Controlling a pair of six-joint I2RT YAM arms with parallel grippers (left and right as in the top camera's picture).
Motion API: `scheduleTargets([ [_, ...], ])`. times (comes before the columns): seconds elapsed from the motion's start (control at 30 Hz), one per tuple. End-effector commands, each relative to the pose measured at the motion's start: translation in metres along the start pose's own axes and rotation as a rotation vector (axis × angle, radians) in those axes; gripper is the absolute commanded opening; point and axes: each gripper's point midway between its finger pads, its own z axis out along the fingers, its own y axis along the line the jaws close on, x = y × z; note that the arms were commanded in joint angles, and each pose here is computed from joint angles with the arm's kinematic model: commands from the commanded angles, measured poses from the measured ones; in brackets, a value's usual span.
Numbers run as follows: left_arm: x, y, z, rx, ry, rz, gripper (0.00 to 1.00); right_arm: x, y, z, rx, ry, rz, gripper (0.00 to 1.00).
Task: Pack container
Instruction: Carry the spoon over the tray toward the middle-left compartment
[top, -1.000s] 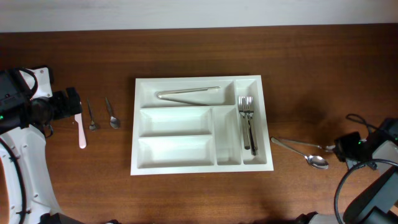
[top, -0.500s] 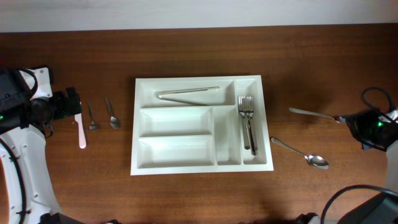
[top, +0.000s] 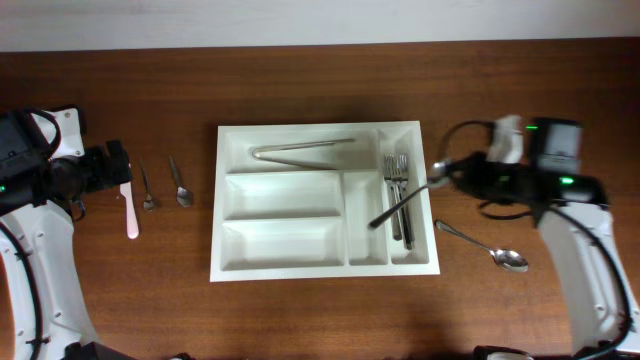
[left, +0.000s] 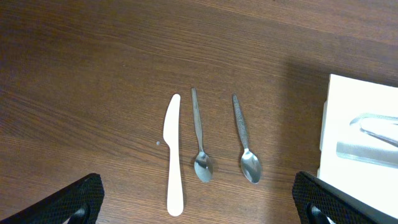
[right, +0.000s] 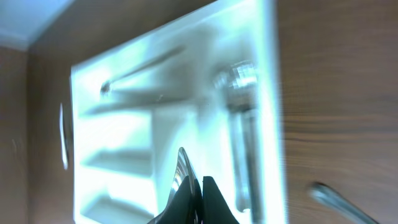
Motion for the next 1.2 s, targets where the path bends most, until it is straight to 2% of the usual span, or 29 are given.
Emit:
scheduleTargets([
  [0.0,-0.007,0.001,-0.007,-0.006,-0.024,0.015,0.99,0.016,0.051,0.014,-0.055,0.035,-0.251,0.04],
  [0.13,-0.007,0.001,-0.007,-0.006,-0.024,0.015,0.99,0.029,0.087,0.031,-0.077,0.044,-0.261,0.04],
  [0.4,-0.007,0.001,-0.007,-0.006,-0.024,0.015,0.99,0.032,0.145,0.067,-0.027,-0.109,0.025,0.04],
  [0.5,-0.007,0.001,-0.007,-0.006,-0.024,0.015,0.99,0.046,0.148,0.086,0.029,-0.125,0.135,0.04],
  [0.67,-0.007,0.001,-0.007,-0.006,-0.024,0.015,0.99,0.074,0.147,0.114,0.063,-0.046,0.226,0.04],
  [0.87,-0.007,0.001,-0.007,-0.006,-0.024,0.015,0.99,0.096,0.135,0.132,0.11,0.039,0.237,0.04],
  [1.07,-0.007,0.001,-0.007,-0.006,-0.024,0.015,0.99,0.1,0.128,0.132,0.143,0.051,0.241,0.04],
  [1.17,-0.007,0.001,-0.007,-0.006,-0.024,0.015,0.99,0.1,0.12,0.131,0.17,0.055,0.157,0.04],
])
